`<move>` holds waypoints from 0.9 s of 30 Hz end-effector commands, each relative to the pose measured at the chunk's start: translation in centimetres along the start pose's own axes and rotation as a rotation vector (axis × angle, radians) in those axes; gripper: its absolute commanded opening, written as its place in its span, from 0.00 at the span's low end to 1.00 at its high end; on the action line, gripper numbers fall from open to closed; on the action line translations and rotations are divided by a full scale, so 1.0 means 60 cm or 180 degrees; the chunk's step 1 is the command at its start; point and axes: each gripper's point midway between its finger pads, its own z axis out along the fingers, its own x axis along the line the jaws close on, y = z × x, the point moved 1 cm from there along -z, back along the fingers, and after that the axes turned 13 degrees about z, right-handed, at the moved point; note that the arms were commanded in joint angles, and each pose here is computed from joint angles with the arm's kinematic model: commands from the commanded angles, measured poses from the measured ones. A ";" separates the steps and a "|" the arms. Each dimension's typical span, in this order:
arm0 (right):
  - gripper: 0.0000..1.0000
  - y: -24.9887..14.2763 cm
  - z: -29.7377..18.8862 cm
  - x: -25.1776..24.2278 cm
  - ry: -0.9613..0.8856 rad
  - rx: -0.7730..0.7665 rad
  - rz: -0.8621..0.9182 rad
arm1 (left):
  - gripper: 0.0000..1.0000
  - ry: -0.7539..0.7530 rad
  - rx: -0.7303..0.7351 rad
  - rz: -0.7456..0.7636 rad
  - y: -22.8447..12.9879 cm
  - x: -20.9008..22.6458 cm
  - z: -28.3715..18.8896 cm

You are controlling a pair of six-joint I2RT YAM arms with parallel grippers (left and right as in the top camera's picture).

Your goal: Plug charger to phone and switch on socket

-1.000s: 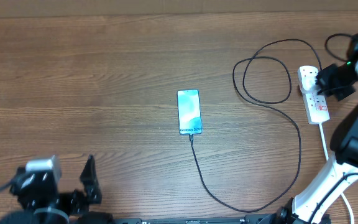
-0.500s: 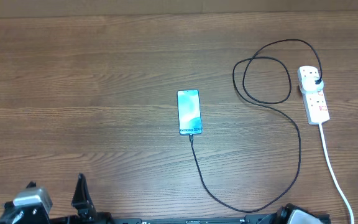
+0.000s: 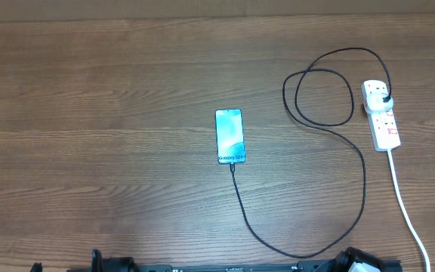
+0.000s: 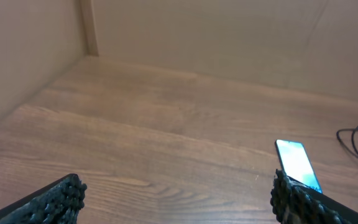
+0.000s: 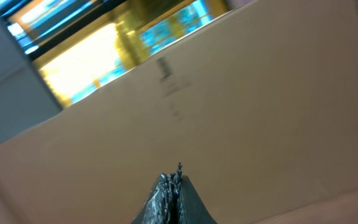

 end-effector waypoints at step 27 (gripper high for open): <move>0.04 -0.146 -0.208 0.130 0.1924 0.0621 -0.0627 | 1.00 -0.0176 -0.0405 -0.0384 0.029 -0.026 0.089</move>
